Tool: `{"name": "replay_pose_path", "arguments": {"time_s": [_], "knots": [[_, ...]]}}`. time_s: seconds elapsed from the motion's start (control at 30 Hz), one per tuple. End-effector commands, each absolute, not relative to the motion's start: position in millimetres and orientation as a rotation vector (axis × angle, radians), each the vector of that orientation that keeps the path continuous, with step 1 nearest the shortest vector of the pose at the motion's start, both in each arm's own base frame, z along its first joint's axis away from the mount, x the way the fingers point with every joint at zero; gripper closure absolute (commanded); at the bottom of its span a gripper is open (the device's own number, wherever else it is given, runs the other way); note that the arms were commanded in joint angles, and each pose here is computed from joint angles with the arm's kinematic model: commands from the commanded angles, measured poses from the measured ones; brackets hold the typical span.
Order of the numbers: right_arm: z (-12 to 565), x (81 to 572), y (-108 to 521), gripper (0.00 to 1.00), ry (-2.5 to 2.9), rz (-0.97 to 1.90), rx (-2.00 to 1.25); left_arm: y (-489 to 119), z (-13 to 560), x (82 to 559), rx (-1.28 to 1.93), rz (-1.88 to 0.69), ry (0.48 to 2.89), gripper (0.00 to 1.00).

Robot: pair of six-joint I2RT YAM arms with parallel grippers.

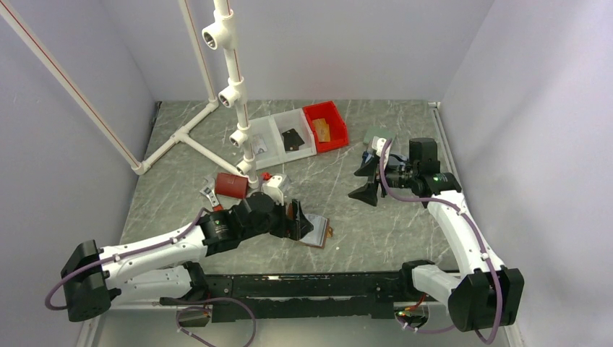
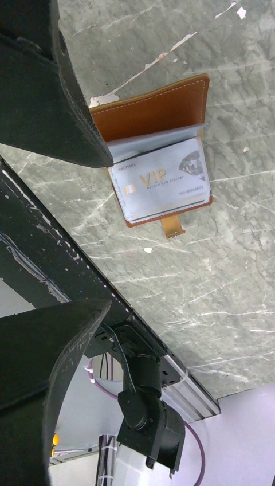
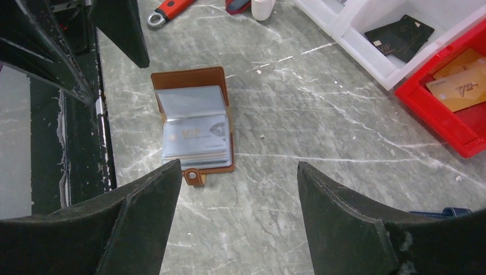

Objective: Take the credit cards out of the card holder
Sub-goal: Remove the credit card from the card holder.

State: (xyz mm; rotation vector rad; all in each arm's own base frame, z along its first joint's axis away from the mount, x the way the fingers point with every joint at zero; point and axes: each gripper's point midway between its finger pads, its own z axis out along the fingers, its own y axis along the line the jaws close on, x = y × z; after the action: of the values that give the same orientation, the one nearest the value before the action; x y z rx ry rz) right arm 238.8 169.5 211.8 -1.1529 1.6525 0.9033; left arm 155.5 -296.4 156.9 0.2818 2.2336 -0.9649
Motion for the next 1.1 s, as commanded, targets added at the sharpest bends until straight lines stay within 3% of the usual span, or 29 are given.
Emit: {"name": "replay_pose_path", "arguments": {"time_s": [0.0,0.73,1.07], "knots": [[219.7,239.3,170.6,0.23,1.582,0.909,-1.168,-307.3,185.9,166.0,0.256,-0.964,2.139,0.11],[218.8,239.4,163.1,0.13,1.568,0.89,-1.16,-309.2,154.2,163.1,0.347,-0.658,2.234,0.13],[215.7,237.6,163.4,0.11,1.559,0.889,-1.171,-307.6,152.9,159.5,0.283,-0.753,2.182,0.08]]}}
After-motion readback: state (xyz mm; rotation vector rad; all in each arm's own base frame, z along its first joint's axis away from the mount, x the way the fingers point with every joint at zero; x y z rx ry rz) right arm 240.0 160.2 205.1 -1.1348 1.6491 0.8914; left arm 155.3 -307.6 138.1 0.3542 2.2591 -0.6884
